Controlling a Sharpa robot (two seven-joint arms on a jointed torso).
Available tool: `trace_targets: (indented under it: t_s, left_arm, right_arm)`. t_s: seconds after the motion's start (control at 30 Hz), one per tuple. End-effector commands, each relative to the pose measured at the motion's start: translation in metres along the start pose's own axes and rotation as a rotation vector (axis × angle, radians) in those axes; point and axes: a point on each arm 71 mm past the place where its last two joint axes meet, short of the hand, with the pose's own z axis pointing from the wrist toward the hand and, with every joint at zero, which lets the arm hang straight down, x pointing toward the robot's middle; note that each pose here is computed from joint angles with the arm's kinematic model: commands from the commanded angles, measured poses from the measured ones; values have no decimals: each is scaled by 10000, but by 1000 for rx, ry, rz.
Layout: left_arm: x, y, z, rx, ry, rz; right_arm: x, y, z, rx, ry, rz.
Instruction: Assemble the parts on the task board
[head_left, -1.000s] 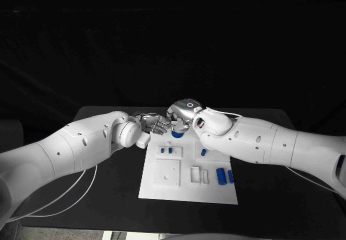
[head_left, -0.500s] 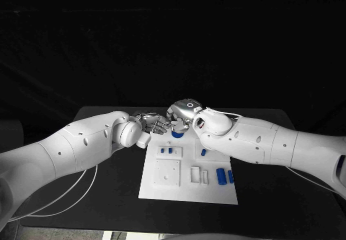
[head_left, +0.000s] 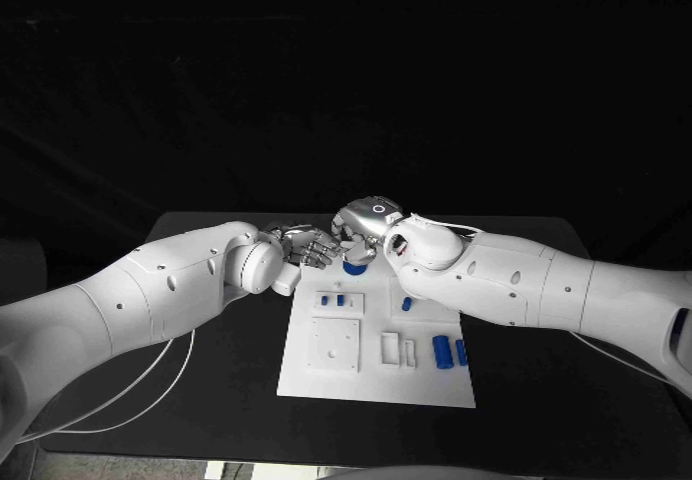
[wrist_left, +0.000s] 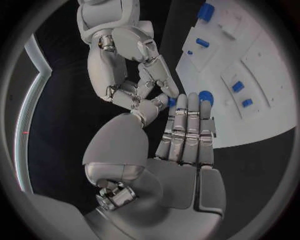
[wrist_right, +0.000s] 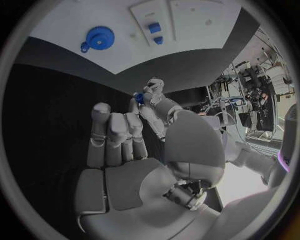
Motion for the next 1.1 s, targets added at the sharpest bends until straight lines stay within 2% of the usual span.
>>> trace_targets:
  t_s: [0.03,0.67,0.77,1.1]
  left_arm:
    - [36,-64,1,42,-13,-12]
    - [2,-67,-6,57,-34,-19]
    - [-8,-64,-8,57,-37,-20]
    - [-56,-63,-15,69,-52,10]
  right_arm:
    - [18,35,-5,-18,12,-5]
    - [21,-9,4,1,4,8]
    - [13,-32,-1,10,-9,17]
    - [-58,-129,-43,38,-109,71]
